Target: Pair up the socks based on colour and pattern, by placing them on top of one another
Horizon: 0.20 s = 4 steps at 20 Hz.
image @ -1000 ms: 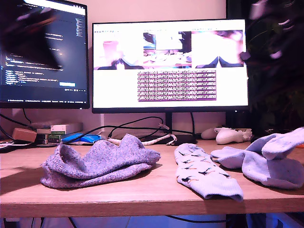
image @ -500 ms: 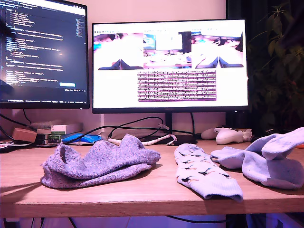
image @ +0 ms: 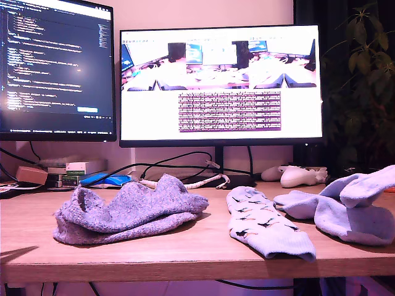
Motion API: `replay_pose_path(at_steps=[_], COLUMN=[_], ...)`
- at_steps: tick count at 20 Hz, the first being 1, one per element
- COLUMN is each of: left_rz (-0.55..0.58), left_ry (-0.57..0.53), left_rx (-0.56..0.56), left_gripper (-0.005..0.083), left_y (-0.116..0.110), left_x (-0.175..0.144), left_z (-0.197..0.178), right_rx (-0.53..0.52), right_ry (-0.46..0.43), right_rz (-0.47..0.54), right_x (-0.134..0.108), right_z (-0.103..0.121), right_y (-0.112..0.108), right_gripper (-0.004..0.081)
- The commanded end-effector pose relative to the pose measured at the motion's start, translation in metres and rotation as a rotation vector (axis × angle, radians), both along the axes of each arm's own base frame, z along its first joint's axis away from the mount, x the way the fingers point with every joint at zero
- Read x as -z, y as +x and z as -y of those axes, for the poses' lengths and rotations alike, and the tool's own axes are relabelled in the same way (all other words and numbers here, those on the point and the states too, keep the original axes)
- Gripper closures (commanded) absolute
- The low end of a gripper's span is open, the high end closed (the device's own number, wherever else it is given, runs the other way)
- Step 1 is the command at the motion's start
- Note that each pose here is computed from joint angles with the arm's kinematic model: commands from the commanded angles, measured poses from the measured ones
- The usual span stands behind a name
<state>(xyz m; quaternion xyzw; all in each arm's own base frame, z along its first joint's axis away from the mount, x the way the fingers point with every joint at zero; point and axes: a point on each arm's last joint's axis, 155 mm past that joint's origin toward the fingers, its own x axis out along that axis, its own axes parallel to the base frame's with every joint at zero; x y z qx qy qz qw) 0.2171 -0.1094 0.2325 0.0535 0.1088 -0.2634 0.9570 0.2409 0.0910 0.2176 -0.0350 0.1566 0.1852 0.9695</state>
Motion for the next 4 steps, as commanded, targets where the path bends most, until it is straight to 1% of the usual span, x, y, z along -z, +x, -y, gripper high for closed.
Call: replay_pose_path(at_steps=[1,4], left_rz=[-0.045,-0.118], left_ry=[0.013,0.035], left_rx=[-0.001,-0.001], left_gripper=[0.0792,0.0792], left_y=[-0.002,-0.008], left_x=[0.014,0.032], left_z=[-0.001,-0.003], right_rx=[-0.003,-0.003], right_ry=[-0.017,-0.041], right_rz=[-0.042,-0.113], right_x=[0.013,0.03], right_z=[0.0,0.003], right_y=[-0.003,-0.01], right_gripper=[0.0783,0.0783])
